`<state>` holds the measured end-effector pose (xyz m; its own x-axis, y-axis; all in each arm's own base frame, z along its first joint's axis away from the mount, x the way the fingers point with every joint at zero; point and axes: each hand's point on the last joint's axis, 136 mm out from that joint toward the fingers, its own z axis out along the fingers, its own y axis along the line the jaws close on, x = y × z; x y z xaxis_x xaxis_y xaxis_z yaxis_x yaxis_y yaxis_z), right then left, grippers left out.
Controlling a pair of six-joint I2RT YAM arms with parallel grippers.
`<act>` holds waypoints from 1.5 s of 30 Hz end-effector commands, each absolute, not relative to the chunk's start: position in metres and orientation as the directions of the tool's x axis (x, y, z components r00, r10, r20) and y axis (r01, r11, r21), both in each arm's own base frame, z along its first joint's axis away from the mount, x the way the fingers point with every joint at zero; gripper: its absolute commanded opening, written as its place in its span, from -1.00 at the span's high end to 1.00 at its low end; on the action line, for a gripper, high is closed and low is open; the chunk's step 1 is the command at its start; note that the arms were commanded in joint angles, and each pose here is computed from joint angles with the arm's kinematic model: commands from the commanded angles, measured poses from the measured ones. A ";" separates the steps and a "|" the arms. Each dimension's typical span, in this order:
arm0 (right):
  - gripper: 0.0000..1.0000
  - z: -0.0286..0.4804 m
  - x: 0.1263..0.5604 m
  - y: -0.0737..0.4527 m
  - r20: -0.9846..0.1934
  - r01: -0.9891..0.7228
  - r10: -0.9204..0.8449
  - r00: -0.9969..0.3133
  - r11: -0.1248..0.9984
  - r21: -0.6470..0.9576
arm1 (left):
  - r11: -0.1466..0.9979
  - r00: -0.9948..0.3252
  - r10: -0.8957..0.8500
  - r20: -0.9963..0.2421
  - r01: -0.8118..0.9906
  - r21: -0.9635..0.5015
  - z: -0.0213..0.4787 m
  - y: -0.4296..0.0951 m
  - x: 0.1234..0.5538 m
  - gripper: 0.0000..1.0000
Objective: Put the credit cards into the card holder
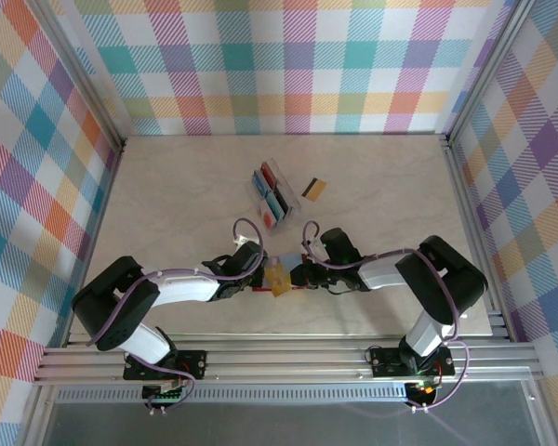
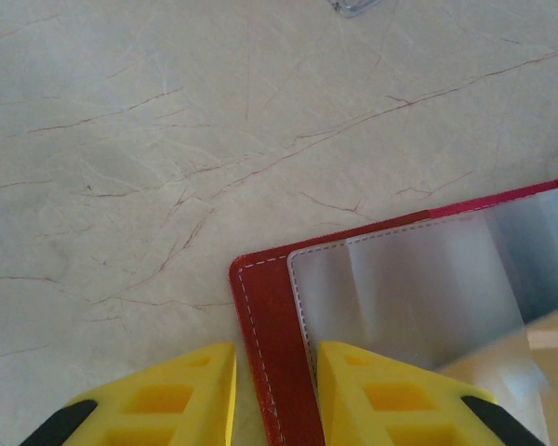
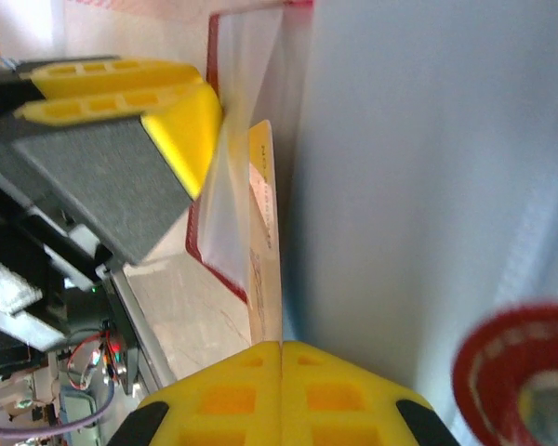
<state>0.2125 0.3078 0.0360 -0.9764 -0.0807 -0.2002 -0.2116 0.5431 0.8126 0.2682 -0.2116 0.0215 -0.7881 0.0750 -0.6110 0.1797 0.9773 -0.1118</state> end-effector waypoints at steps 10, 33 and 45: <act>1.00 0.018 0.239 0.299 -0.195 -0.125 0.043 -0.980 0.627 0.769 | 0.978 -0.817 0.112 -0.566 0.193 -0.085 0.008 -0.199 0.250 0.43; 1.00 0.015 0.234 0.318 -0.185 -0.135 0.020 -0.983 0.609 0.781 | 0.975 -0.820 0.113 -0.562 0.201 -0.097 0.006 -0.203 0.249 0.43; 1.00 0.009 0.222 0.337 -0.175 -0.168 -0.049 -0.983 0.606 0.777 | 0.971 -0.823 0.110 -0.557 0.208 -0.115 0.006 -0.207 0.249 0.43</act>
